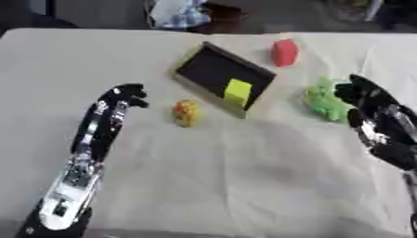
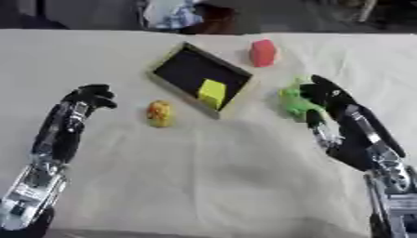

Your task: Pick up objects on the table and place them in the box.

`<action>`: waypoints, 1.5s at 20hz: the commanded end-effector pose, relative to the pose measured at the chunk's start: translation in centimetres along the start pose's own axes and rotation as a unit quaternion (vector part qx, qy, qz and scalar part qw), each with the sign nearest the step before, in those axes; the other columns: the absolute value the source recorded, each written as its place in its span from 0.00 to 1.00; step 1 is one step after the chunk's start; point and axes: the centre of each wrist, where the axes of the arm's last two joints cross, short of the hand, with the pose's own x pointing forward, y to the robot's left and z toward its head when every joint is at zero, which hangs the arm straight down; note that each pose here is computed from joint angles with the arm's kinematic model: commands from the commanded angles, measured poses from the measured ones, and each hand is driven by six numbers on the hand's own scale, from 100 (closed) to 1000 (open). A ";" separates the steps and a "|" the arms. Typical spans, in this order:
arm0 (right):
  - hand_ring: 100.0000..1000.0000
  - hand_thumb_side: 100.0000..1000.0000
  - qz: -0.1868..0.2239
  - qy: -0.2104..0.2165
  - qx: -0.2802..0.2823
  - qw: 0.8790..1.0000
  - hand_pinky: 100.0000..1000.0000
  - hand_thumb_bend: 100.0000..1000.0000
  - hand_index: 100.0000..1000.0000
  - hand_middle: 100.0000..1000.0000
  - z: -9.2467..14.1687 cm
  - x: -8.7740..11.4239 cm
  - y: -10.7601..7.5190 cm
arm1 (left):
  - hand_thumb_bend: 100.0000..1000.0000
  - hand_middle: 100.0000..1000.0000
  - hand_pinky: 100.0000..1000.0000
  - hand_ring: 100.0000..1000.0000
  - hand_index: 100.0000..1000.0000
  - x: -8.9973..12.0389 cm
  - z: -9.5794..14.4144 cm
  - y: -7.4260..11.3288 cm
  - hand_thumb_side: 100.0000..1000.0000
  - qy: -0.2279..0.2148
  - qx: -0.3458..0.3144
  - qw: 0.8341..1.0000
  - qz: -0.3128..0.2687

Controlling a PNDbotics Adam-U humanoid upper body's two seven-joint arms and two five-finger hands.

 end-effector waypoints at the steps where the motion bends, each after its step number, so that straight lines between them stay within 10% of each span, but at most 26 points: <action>1: 0.88 0.49 0.010 -0.007 -0.002 1.000 0.94 0.00 1.00 0.84 -0.3 0.6 -0.5 | 0.00 0.58 0.77 0.58 0.73 0.6 -0.4 0.4 0.80 -0.010 -0.002 1.000 -0.010; 11: 0.88 0.48 0.011 -0.003 0.000 1.000 0.94 0.00 1.00 0.84 -0.2 0.5 -0.5 | 0.00 0.66 0.79 0.64 0.79 3.4 -2.8 4.0 0.57 -0.030 -0.118 0.976 -0.181; 19: 0.88 0.48 0.013 0.001 0.006 1.000 0.94 0.00 1.00 0.84 -0.1 0.4 -0.4 | 0.00 0.72 0.78 0.70 0.86 8.1 -7.2 6.5 0.43 -0.038 -0.298 0.864 -0.404; 28: 0.88 0.48 0.012 0.006 0.013 1.000 0.94 0.00 1.00 0.84 0.1 0.2 -0.3 | 0.00 0.78 0.77 0.74 0.91 10.0 -12.3 5.8 0.59 -0.020 -0.415 0.724 -0.551; 30: 0.88 0.48 0.012 0.007 0.014 1.000 0.94 0.00 1.00 0.84 0.1 0.2 -0.3 | 0.15 0.79 0.76 0.76 0.91 10.0 -13.3 5.2 0.62 -0.020 -0.432 0.692 -0.579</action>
